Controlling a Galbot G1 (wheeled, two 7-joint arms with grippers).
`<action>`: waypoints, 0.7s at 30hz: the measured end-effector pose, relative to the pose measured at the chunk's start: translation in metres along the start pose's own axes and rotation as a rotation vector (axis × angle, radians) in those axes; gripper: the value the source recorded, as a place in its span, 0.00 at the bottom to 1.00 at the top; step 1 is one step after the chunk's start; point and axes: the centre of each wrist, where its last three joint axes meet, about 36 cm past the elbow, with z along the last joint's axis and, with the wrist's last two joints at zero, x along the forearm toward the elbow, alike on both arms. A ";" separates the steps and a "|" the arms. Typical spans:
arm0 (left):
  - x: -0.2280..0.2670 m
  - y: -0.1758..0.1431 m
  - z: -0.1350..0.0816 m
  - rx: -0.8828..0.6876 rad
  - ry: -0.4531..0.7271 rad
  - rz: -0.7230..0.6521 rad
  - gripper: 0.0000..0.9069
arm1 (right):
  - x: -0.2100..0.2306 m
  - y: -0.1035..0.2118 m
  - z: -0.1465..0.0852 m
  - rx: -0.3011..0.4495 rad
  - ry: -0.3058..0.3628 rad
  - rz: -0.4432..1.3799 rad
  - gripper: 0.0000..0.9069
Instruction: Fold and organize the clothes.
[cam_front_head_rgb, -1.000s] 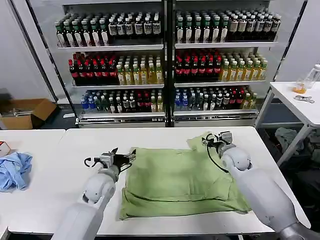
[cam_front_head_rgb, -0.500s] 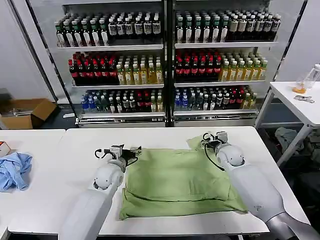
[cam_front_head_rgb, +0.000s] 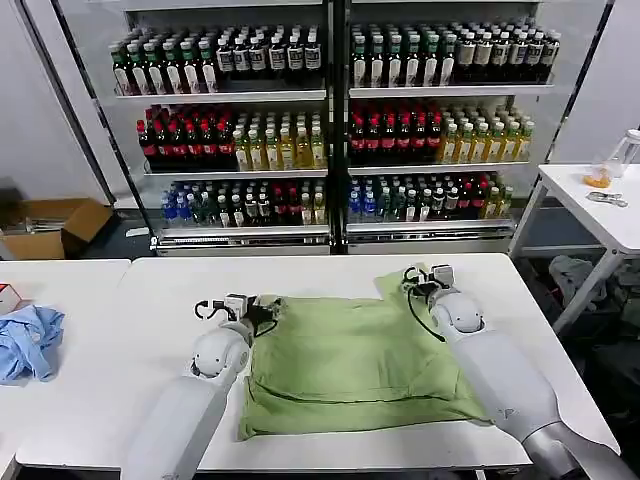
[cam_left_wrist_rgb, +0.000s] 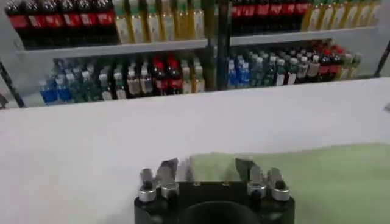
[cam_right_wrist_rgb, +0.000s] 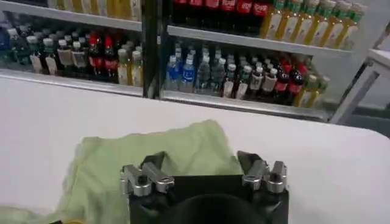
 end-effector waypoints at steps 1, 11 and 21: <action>-0.001 0.000 0.001 0.000 0.003 0.004 0.07 | 0.000 0.000 0.000 0.000 0.002 -0.001 0.01; -0.002 0.004 0.007 0.009 0.018 0.022 0.04 | 0.000 0.000 0.004 -0.005 0.003 -0.007 0.00; 0.010 0.010 0.009 0.038 -0.021 0.048 0.04 | 0.006 -0.001 0.004 -0.030 -0.045 -0.010 0.00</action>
